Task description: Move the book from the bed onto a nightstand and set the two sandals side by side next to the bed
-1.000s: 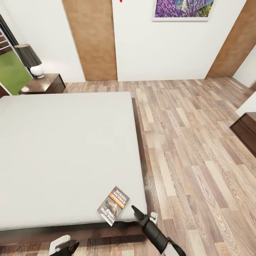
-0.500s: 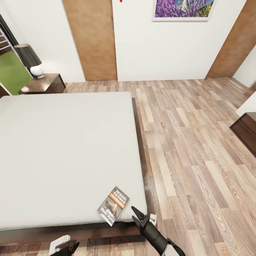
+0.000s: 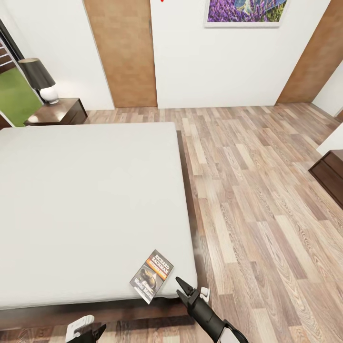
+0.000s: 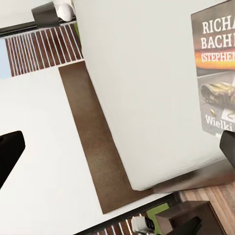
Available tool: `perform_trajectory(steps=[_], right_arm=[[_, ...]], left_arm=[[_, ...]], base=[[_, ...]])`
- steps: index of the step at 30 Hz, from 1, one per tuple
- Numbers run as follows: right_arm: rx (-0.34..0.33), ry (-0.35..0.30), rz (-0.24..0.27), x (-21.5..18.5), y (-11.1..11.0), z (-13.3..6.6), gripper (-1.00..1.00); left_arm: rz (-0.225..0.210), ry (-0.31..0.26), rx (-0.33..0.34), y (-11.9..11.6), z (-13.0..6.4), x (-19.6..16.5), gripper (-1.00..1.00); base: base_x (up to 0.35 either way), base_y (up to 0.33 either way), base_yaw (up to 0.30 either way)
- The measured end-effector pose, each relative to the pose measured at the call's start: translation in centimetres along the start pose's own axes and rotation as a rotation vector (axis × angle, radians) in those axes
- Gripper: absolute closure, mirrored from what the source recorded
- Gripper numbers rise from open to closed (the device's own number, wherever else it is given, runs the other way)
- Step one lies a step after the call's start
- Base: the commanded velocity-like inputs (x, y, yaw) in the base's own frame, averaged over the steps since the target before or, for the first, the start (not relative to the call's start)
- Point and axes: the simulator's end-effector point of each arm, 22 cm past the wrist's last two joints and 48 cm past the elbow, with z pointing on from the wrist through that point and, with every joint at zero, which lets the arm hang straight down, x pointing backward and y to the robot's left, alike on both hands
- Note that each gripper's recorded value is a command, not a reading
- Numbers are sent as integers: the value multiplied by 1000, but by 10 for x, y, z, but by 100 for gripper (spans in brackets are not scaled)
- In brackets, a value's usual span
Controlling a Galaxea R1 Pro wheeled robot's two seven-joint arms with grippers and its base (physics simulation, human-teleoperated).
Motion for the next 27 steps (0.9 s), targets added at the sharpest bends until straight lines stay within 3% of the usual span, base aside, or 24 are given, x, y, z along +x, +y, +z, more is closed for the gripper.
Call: perform_trajectory(steps=[22,27], right_arm=[[1,-1,-2,0,0,0,-100],[2,-1,-2,0,0,0,-100]], left_arm=[[-2,2,0,0,0,0,-100],[-1,1,-1,1,0,0,-100]], base=[[-63,44,0],[-2,207,0]])
